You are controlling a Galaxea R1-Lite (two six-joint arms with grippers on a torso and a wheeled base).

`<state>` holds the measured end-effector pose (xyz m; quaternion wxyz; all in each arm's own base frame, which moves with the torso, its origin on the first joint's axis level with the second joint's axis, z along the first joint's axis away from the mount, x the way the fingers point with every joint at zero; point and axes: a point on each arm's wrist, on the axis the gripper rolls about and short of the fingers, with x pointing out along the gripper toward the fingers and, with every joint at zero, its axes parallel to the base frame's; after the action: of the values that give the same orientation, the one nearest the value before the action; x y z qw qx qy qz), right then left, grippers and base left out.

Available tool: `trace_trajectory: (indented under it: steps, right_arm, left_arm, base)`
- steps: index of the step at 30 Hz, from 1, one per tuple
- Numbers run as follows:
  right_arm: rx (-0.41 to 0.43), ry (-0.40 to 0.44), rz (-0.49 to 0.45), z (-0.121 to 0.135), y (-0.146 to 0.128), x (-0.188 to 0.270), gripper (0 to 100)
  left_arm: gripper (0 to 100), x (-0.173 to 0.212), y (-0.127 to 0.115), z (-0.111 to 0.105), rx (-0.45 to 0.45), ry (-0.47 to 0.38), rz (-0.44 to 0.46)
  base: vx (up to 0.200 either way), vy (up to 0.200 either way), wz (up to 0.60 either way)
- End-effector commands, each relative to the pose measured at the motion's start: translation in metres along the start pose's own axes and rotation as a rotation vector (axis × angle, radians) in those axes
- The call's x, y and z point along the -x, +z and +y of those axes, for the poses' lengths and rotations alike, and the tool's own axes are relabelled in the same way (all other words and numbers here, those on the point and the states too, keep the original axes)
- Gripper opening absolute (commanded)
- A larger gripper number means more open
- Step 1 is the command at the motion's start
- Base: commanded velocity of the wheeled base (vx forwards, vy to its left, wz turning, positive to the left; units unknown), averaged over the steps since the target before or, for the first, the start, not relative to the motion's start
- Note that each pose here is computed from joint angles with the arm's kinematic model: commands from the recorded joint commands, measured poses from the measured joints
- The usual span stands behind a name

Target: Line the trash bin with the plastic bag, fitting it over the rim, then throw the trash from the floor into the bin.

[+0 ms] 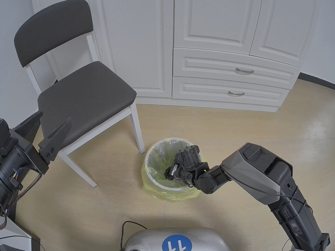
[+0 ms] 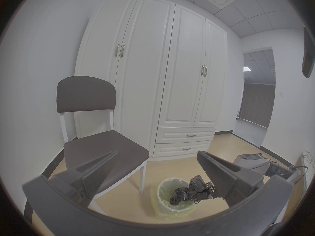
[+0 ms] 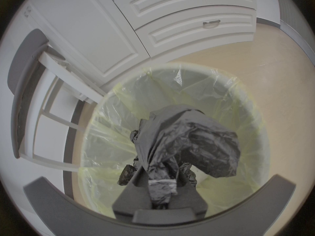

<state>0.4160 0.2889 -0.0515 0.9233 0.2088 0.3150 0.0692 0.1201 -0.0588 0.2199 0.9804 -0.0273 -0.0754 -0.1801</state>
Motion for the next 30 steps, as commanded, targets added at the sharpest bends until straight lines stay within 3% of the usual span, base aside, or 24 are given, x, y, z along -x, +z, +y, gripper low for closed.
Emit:
trace_trajectory:
  steps: [1, 8, 15, 30]
  right_arm:
    - [0.010, -0.016, 0.025, 0.002, 0.000, 0.004, 0]
    - [0.002, -0.014, 0.028, 0.005, 0.000, 0.004, 0]
    - [-0.015, 0.038, -0.043, 0.005, -0.002, -0.001, 0]
    - [-0.015, 0.024, -0.084, 0.003, -0.006, -0.006, 0]
  left_arm:
    - [100, 0.000, 0.000, 0.000, 0.000, 0.002, -0.002]
    - [100, 0.000, 0.001, 0.000, 0.000, 0.004, -0.003]
    - [100, 0.000, 0.000, 0.000, 0.000, 0.002, -0.002]
    - [100, 0.001, 0.001, 0.000, 0.001, 0.000, -0.006]
  base:
    - [0.000, 0.000, 0.00]
    - [0.000, 0.000, 0.00]
    - [0.000, 0.000, 0.00]
    - [0.000, 0.000, 0.00]
